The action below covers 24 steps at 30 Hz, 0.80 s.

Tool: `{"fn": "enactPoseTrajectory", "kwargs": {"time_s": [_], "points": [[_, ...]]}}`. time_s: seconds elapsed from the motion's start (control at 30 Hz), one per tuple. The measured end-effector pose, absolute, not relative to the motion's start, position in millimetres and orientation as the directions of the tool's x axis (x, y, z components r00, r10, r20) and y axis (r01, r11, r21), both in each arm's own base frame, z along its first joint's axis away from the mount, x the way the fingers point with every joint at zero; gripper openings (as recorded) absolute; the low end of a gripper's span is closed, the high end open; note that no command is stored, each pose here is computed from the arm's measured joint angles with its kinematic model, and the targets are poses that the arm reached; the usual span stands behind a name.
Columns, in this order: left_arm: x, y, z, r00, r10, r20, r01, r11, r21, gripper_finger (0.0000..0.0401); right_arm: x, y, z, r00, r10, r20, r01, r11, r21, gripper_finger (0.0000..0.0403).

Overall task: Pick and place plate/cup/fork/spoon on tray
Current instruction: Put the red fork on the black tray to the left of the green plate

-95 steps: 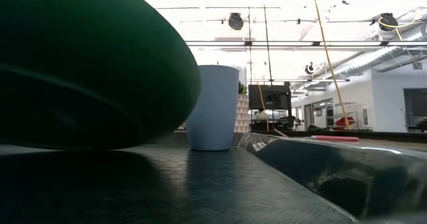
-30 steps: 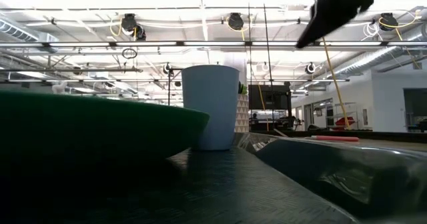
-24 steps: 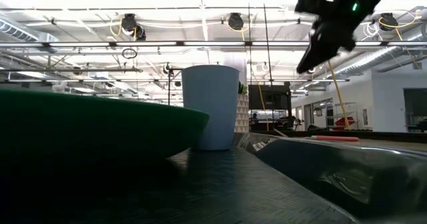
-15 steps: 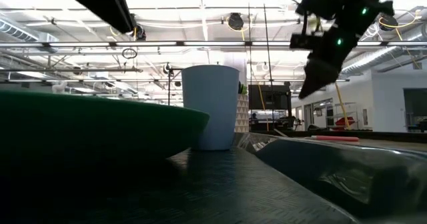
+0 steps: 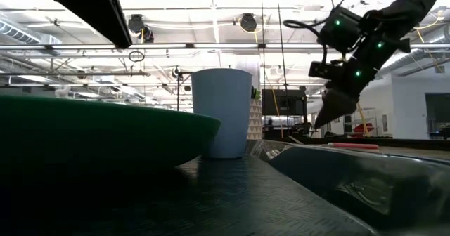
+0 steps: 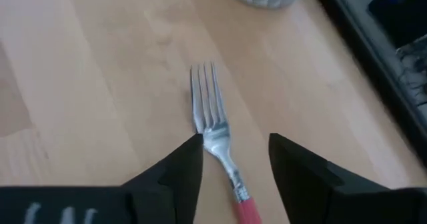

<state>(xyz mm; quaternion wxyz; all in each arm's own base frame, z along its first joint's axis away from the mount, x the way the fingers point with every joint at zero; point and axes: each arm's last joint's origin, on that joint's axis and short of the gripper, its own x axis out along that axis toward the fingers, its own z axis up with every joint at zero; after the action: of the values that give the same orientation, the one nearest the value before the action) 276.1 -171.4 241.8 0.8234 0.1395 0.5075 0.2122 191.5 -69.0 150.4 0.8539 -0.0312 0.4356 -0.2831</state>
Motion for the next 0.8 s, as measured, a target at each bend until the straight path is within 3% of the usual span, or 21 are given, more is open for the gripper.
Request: {"fn": "enactPoseTrajectory", "kwargs": {"time_s": [0.3, 0.57, 0.8], "points": [[275.3, -172.8, 241.8, 0.398, 0.489, -0.777, -0.204, 0.872, 0.444, 0.0079, 172.9, -77.3, 126.6, 0.461, -0.533, -0.71, 0.508, 0.814, -0.281, 0.0214], [275.4, -172.9, 241.8, 0.399, 0.488, -0.777, -0.196, 0.872, 0.448, 0.0079, 153.6, -79.1, 107.4, 0.411, -0.543, -0.732, 0.545, 0.79, -0.281, 0.0205], [275.8, -172.4, 241.8, 0.399, 0.488, -0.776, -0.192, 0.872, 0.45, 0.0079, 150.6, -81.3, 104.7, 0.446, -0.504, -0.739, 0.54, 0.811, -0.226, 0.0176]]}}
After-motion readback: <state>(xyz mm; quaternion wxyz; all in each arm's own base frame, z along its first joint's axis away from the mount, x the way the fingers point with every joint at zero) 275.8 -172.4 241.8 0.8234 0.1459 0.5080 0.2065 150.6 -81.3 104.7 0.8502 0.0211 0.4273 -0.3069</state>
